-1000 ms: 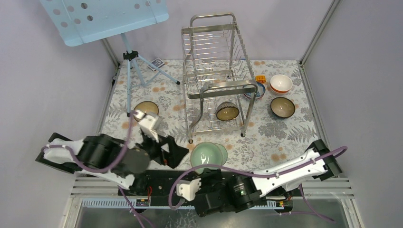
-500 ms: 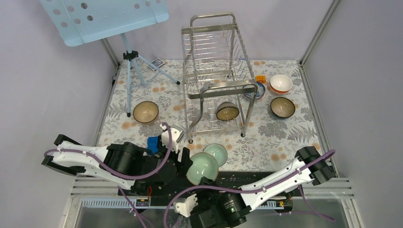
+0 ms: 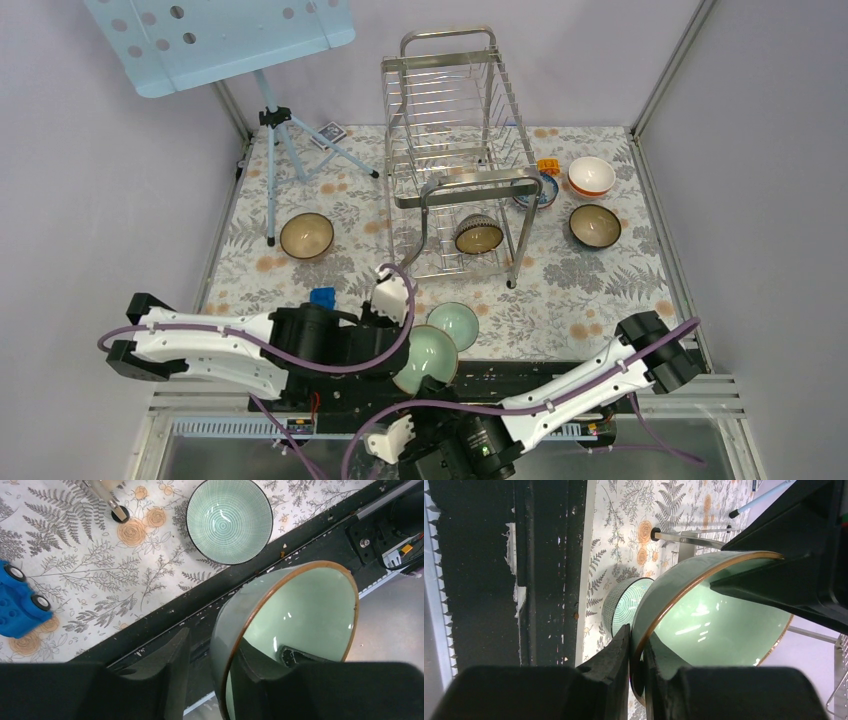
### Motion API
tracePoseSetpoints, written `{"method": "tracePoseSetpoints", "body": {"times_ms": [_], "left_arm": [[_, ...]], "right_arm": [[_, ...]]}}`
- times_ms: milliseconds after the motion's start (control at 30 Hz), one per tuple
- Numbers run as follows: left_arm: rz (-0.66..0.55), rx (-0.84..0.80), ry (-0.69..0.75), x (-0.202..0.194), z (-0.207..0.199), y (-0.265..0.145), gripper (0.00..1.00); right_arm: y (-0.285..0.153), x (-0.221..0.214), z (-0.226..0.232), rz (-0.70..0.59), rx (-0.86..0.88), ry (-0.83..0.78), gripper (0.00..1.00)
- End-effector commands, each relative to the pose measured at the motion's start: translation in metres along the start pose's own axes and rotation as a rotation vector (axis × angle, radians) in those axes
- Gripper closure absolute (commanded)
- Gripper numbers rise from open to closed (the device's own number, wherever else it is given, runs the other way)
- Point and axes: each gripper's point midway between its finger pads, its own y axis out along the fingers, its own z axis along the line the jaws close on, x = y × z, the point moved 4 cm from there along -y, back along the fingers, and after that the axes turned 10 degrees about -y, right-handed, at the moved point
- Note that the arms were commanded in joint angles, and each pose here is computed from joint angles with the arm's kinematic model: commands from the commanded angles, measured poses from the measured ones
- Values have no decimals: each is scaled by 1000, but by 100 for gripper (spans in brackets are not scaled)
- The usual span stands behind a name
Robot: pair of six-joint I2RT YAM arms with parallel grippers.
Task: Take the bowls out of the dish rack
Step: Place the bowl at the center of the board.
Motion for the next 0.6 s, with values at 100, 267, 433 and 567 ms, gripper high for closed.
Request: {"method": "tracePoseSetpoints", "body": {"times_ms": [100, 267, 433, 567], "left_arm": [[18, -44, -35, -5, -7, 4, 96], [-1, -47, -104, -8, 0, 8, 100], [-54, -14, -214, -9, 20, 19, 100], [-90, 24, -294, -8, 39, 31, 100]], "right_arm": [[-11, 7, -17, -24, -81, 63, 100], [-15, 14, -13, -67, -32, 143, 55], [-19, 22, -5, -145, 16, 366, 15], [-22, 20, -3, -199, 25, 540, 2]]}}
